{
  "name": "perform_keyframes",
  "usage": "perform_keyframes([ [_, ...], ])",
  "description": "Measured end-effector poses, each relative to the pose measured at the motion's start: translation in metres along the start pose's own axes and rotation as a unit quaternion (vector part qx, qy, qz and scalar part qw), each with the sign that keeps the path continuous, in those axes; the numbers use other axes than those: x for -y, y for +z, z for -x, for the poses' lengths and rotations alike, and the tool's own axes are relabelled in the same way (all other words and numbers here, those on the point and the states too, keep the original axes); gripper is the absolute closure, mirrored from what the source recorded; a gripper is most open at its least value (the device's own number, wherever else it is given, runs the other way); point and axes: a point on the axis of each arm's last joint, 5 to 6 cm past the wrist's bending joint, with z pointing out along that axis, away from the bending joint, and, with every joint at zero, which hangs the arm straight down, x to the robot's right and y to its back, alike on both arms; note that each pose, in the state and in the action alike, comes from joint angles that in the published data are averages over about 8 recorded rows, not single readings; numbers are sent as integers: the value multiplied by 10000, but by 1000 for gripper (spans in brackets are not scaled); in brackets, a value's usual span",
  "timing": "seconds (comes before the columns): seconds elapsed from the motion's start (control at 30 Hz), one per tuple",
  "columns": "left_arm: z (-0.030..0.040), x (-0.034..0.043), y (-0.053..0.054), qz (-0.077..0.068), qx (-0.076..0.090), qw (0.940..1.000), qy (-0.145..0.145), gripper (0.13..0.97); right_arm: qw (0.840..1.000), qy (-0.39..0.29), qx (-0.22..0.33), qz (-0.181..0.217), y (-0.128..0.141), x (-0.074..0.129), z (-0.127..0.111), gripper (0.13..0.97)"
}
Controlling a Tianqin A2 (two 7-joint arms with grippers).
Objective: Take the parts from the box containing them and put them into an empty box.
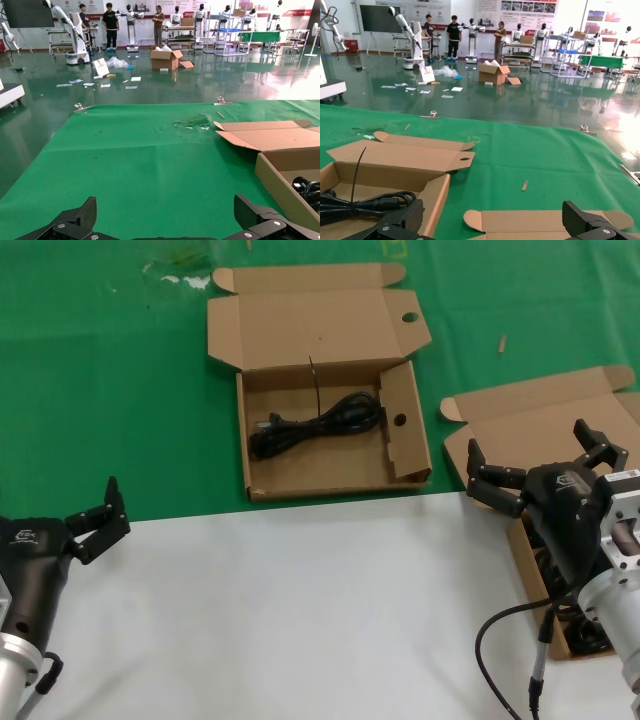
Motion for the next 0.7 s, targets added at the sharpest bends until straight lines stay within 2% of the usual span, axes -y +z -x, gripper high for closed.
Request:
perform_keyframes([
  [0.7,0,0,0,0,0,10000,0,132,10000,0,0,0,0,0,0,130],
])
